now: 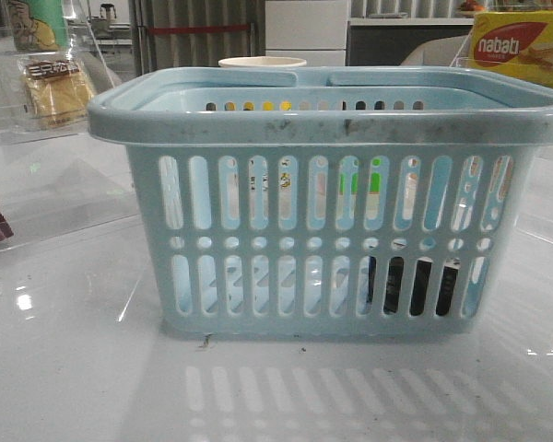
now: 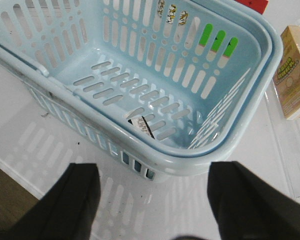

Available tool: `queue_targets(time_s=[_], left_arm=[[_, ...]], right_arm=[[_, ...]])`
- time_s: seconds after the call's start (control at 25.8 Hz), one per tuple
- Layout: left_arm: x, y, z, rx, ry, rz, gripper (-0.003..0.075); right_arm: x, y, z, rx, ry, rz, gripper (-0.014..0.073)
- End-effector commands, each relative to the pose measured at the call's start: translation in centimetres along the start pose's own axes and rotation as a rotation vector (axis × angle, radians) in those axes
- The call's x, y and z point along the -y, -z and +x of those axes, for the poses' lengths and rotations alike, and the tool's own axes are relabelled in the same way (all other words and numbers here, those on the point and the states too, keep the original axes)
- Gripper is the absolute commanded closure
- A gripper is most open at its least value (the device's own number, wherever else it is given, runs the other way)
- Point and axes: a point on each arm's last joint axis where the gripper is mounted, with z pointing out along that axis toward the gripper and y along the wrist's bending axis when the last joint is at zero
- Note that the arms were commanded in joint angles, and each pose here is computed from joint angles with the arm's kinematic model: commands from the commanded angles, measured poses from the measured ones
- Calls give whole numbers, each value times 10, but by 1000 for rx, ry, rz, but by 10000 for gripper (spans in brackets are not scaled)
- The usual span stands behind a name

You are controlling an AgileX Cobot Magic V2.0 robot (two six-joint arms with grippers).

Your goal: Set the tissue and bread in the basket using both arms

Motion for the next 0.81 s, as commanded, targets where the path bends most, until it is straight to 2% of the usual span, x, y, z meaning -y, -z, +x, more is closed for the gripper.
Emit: queue_targets(time_s=[0.0, 0.46, 0.54, 0.77], left_arm=[[0, 3, -17, 105, 10, 3, 629], [0, 1, -17, 99, 10, 3, 614], [0, -6, -17, 80, 11, 4, 552], [-2, -44, -20, 27, 15, -2, 200]], right_arm=[[1, 6, -13, 98, 10, 7, 34], [1, 6, -13, 98, 10, 7, 34], [1, 6, -13, 98, 10, 7, 34], [1, 6, -13, 98, 10, 7, 34]])
